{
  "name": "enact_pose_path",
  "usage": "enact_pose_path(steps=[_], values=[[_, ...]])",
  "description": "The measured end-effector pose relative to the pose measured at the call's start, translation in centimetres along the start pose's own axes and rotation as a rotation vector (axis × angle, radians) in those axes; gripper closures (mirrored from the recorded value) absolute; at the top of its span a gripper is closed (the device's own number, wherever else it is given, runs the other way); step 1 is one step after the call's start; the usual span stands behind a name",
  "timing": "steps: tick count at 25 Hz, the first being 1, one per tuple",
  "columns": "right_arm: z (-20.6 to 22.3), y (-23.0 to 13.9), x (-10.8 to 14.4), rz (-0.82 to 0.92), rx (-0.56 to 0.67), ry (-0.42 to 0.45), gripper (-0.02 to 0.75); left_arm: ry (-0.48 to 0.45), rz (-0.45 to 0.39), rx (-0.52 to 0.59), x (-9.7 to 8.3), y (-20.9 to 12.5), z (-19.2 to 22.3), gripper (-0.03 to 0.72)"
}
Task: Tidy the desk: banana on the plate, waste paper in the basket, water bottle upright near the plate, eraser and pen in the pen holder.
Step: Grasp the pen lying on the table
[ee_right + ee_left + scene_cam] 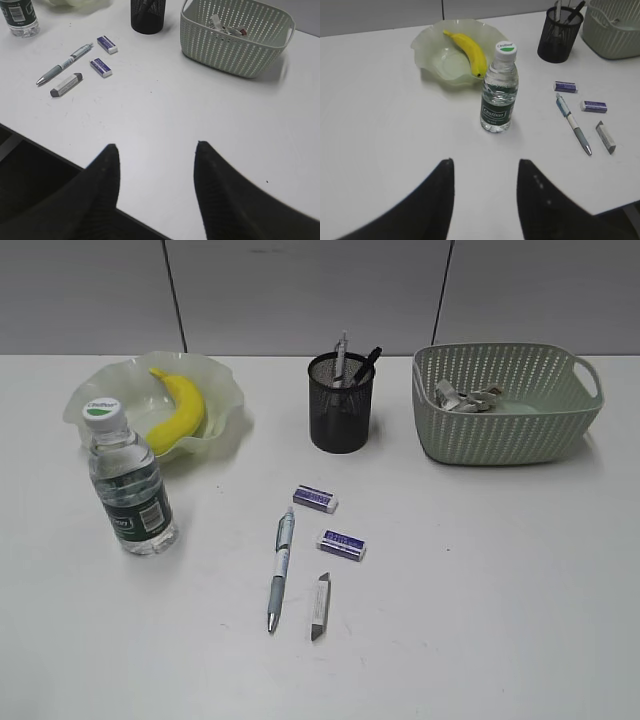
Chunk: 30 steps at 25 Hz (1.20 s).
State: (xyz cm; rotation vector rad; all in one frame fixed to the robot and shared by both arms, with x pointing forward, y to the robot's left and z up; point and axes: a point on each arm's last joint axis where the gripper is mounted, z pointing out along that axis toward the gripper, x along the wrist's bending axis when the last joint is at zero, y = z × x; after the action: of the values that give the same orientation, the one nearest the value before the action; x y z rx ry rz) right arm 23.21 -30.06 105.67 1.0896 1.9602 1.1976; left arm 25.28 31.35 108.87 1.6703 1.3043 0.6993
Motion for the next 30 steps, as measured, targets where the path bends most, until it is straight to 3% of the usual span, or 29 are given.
enact_pose_path(steps=[7, 14, 24, 30], values=[[0.2, 0.4, 0.0, 0.0, 0.007, 0.0, 0.346, -0.054, 0.049, -0.048, 0.2, -2.9, -0.4, 0.377], [4.0, 6.6, -0.5, 0.017, -0.046, 0.008, 0.346, -0.061, 0.061, -0.048, 0.2, -3.0, -0.4, 0.378], [19.5, 16.2, 0.1, 0.109, 0.279, 0.157, 0.346, -0.064, 0.064, -0.047, 0.1, -3.0, -0.4, 0.378], [28.7, 18.3, 5.8, -0.015, 0.428, 0.278, 0.346, -0.064, 0.064, -0.047, 0.1, -3.0, -0.4, 0.379]])
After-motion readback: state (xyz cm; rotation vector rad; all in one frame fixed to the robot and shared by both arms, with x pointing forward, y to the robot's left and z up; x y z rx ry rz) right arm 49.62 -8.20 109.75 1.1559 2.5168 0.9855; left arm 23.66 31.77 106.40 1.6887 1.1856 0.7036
